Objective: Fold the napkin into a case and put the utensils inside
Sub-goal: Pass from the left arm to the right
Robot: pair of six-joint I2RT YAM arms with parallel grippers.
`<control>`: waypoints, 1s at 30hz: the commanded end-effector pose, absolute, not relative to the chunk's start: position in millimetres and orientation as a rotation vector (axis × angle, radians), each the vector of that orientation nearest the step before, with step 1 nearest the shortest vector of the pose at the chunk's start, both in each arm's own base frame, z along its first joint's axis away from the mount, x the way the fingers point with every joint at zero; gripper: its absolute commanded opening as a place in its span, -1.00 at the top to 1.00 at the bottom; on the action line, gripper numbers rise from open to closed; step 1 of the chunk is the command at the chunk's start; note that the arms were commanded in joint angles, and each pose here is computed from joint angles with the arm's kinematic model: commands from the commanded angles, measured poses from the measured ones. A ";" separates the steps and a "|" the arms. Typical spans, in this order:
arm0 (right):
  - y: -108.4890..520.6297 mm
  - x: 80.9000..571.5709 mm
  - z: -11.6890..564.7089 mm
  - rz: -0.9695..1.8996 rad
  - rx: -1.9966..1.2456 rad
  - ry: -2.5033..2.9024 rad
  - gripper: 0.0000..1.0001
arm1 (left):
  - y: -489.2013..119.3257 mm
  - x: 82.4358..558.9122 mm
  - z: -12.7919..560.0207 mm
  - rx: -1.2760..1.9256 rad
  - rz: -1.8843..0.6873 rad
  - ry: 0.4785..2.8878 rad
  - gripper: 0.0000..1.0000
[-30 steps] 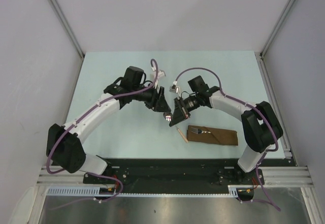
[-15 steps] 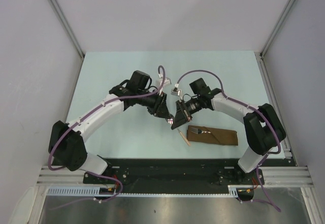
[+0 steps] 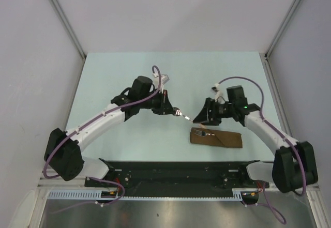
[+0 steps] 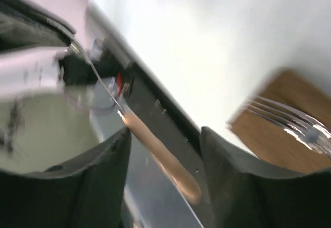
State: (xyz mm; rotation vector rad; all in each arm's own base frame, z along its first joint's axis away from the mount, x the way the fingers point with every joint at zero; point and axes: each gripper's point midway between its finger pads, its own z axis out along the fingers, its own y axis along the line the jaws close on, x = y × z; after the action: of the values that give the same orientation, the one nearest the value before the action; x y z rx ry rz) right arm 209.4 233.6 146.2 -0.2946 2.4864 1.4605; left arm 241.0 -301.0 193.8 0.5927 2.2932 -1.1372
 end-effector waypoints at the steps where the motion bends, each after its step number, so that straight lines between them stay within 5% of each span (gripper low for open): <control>1: 155.3 252.2 140.0 0.930 0.281 2.492 -0.26 | -315.3 262.3 203.0 0.108 -1.054 2.257 1.00; 11: 142.2 234.8 145.7 1.018 0.569 2.367 -0.33 | -347.0 246.0 190.0 -0.242 -1.030 2.277 1.00; 30: 154.9 245.7 148.8 1.075 1.061 2.165 -0.32 | -371.2 226.3 183.2 -0.249 -1.029 2.293 1.00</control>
State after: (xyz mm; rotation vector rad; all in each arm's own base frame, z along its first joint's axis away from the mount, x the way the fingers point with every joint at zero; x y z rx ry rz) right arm 228.3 151.0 133.3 0.9781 2.2810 1.0308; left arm 228.0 -353.6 169.4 -0.2381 2.3379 -0.9429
